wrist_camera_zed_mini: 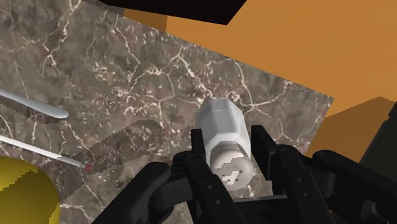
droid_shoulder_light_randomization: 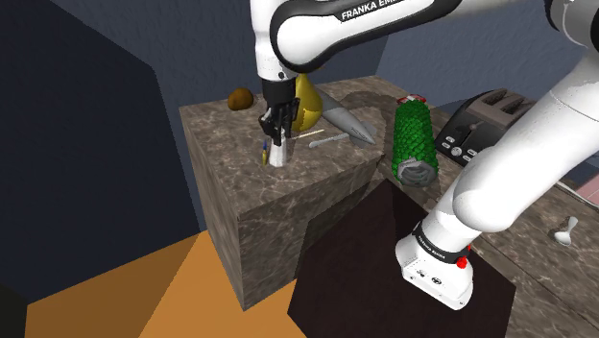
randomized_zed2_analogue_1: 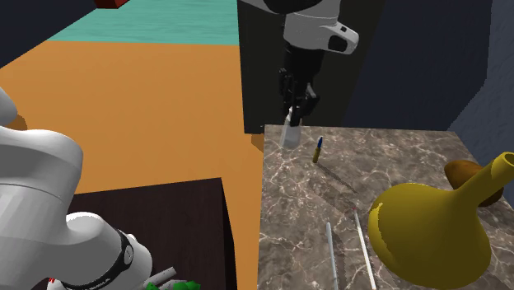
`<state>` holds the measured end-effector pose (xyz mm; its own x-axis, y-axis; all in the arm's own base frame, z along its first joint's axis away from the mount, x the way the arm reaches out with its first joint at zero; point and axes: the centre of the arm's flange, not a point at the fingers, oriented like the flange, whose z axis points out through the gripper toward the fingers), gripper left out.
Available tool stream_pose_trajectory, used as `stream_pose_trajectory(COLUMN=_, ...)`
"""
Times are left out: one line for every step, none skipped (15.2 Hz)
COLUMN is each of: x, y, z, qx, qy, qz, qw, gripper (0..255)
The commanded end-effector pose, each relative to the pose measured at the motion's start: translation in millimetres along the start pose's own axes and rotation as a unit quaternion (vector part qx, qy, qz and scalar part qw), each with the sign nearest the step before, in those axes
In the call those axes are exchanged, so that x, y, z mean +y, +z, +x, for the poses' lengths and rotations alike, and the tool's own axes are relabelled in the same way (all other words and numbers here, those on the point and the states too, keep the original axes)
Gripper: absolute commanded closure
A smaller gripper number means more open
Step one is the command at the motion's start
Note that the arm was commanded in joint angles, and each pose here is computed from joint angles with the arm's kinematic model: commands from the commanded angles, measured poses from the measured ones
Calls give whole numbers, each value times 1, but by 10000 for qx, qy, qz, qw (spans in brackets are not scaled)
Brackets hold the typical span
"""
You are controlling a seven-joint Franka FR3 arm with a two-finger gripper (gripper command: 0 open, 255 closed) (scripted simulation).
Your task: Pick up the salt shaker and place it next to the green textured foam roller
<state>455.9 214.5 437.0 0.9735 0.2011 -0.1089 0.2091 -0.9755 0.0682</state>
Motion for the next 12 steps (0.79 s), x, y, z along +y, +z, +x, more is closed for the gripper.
stream_pose_trajectory(x=0, y=-10, z=-2, qx=-2, qy=-1, qz=0, qw=10000, gripper=255)
stream_pose_trajectory(x=0, y=-16, z=-3, qx=-2, qy=-1, qz=0, qw=10000, gripper=255)
stream_pose_trajectory(x=1, y=-21, z=-3, qx=-2, qy=-1, qz=0, qw=10000, gripper=255)
stream_pose_trajectory(x=1, y=-26, z=-4, qx=-2, qy=-1, qz=0, qw=10000, gripper=255)
stream_pose_trajectory(x=2, y=-31, z=-4, qx=-2, qy=-1, qz=0, qw=10000, gripper=255)
stream_pose_trajectory(x=2, y=-36, z=-5, qx=-2, qy=-1, qz=0, qw=10000, gripper=255)
stream_pose_trajectory(x=2, y=-42, z=-5, qx=-2, qy=-1, qz=0, qw=10000, gripper=255)
stream_pose_trajectory(x=3, y=-47, z=-6, qx=-2, qy=-1, qz=0, qw=10000, gripper=255)
stream_pose_trajectory(x=3, y=-52, z=-7, qx=-2, qy=-1, qz=0, qw=10000, gripper=255)
stream_pose_trajectory(x=3, y=-57, z=-7, qx=-2, qy=-1, qz=0, qw=10000, gripper=255)
stream_pose_trajectory(x=4, y=-63, z=-8, qx=-2, qy=-1, qz=0, qw=10000, gripper=255)
stream_pose_trajectory(x=4, y=-68, z=-8, qx=-2, qy=-1, qz=0, qw=10000, gripper=255)
